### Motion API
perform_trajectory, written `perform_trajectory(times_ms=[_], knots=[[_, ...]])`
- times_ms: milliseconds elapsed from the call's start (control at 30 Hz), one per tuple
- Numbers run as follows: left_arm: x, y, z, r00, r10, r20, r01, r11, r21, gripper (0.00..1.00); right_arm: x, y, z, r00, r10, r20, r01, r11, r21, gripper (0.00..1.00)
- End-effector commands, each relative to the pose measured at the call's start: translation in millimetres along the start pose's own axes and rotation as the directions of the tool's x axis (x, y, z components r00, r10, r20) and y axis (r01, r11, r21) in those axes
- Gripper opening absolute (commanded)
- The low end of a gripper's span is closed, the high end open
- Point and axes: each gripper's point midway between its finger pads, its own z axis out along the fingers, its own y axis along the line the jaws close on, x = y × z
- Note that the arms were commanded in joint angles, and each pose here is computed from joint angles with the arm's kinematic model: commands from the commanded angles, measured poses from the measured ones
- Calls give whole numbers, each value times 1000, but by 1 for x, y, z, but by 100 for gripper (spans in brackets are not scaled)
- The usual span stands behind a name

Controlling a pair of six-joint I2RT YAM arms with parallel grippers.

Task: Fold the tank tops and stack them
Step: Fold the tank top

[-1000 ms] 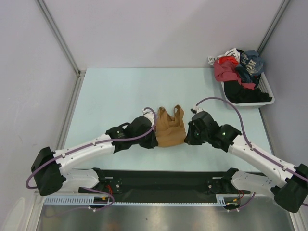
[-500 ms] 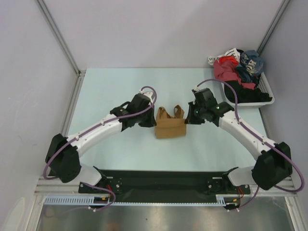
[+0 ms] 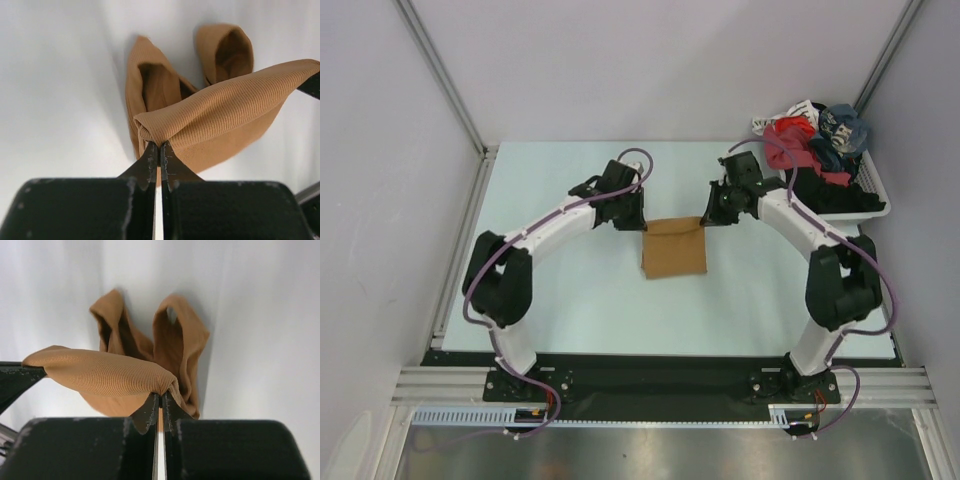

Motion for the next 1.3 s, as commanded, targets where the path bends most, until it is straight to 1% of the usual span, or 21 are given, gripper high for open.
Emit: perform_trajectory(times_ms=[0,133,200,233,300,333,400,433,467,533,667,800,833,900,933,967,1067,1100,1133,1167,1267], knots=[[-27,7,15,1000,0,29,-1,1000,17,1,-33,-6,23,999,5,49,-4,1000,-15,5],[-50,9,44,999,-19,44,18,999,35,2,-51,-13,61,997,58,58,-56,998,-28,6],[-52,18,63,999,-27,30,26,999,21,3,-55,-18,79,994,88,58,-87,996,-22,10],[-61,16,65,999,-24,47,23,1000,21,11,-58,-20,84,993,94,68,-93,995,-20,23],[-60,26,76,999,-38,32,38,999,-4,28,-60,-26,92,992,108,72,-109,994,-2,40],[-64,26,75,998,-38,42,38,999,-8,51,-62,-28,91,991,109,83,-111,994,13,54],[-73,29,63,996,-34,81,36,999,-24,67,-61,-29,80,989,103,104,-105,994,20,61],[-67,33,60,996,-30,82,33,999,-38,83,-63,-29,76,988,93,125,-96,995,23,64],[-70,36,54,994,-26,107,33,998,-60,93,-65,-30,69,985,90,145,-94,995,21,64],[-75,36,32,989,-17,149,27,997,-66,96,-62,-26,50,982,77,173,-78,997,-1,63],[-68,18,2,985,-3,174,1,1000,9,93,-56,-15,19,974,61,218,-48,997,-67,56],[-58,-10,-17,982,0,190,-26,991,135,84,-43,10,-1,973,51,224,-3,978,-210,39],[-52,-16,-17,984,-1,178,-29,986,165,74,-39,23,-5,976,44,214,19,959,-282,27],[-51,-29,-16,985,-13,170,-27,972,231,64,-23,33,-3,985,53,162,9,933,-359,15],[-51,-39,-16,987,-13,158,-31,961,273,51,-18,48,-5,989,38,146,29,901,-432,7],[-50,-45,-13,990,-21,142,-23,954,297,46,-7,49,0,993,47,113,10,889,-458,4],[-49,-62,4,996,-23,84,-11,925,379,27,5,71,-2,995,63,76,-3,790,-613,0],[-44,-62,21,998,-27,53,4,922,388,23,19,72,5,994,108,1,-82,763,-641,0],[-50,-68,23,998,-26,49,3,910,415,15,19,85,-2,997,69,29,-27,697,-716,0],[-51,-68,29,999,-38,38,19,909,416,12,24,87,1,998,65,11,-36,677,-735,0],[-52,-51,59,996,-86,13,74,916,394,7,38,82,27,997,63,-49,-79,682,-727,0]])
